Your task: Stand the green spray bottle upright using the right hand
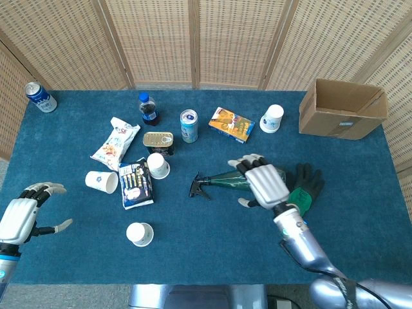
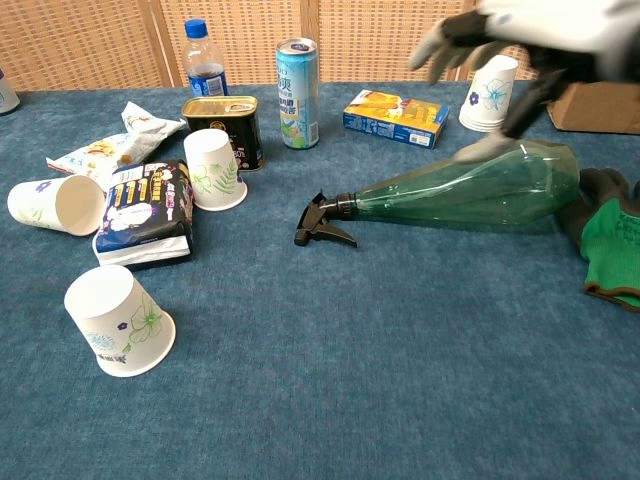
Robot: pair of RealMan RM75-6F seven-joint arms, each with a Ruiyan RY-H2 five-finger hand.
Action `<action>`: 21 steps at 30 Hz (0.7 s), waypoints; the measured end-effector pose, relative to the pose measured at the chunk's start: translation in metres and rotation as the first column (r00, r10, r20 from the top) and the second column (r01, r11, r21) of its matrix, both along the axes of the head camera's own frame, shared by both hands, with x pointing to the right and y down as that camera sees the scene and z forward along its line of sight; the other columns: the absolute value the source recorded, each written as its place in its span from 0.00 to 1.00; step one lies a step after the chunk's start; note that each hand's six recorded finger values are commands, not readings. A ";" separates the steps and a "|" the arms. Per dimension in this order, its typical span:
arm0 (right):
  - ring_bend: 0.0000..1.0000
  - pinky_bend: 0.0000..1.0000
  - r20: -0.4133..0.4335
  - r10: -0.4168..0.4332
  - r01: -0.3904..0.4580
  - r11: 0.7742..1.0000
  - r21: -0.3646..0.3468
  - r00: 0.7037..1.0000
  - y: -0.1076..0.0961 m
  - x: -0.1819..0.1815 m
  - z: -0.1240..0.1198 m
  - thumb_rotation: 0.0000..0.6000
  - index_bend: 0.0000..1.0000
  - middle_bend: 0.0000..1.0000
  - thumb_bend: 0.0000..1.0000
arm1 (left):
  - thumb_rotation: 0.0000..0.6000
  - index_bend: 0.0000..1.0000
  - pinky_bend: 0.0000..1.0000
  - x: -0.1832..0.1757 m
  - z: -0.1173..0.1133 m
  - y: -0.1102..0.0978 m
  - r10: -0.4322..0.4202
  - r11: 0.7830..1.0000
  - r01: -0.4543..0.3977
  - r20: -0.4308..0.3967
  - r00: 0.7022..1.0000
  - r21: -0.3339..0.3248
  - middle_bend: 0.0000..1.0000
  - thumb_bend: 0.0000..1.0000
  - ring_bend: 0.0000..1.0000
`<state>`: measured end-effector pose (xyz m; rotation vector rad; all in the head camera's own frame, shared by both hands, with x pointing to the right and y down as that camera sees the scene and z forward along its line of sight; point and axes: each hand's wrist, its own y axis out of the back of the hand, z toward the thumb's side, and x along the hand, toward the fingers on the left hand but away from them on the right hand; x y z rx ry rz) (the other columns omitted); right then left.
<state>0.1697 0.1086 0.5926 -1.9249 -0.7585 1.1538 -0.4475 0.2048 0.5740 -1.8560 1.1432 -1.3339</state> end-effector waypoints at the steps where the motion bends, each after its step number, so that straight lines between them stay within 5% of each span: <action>1: 0.17 0.19 -0.010 -0.008 0.008 1.000 -0.001 1.000 -0.001 -0.006 0.003 1.00 0.18 0.26 0.18 | 0.81 0.31 0.21 0.000 0.001 0.000 -0.001 1.000 0.001 -0.002 1.000 -0.002 0.30 0.18 0.24; 21: 0.17 0.19 -0.231 -0.123 0.119 0.992 -0.031 0.965 0.003 -0.085 0.066 1.00 0.19 0.26 0.18 | 0.81 0.31 0.21 -0.008 0.012 0.004 -0.017 1.000 0.017 -0.019 1.000 -0.021 0.30 0.18 0.24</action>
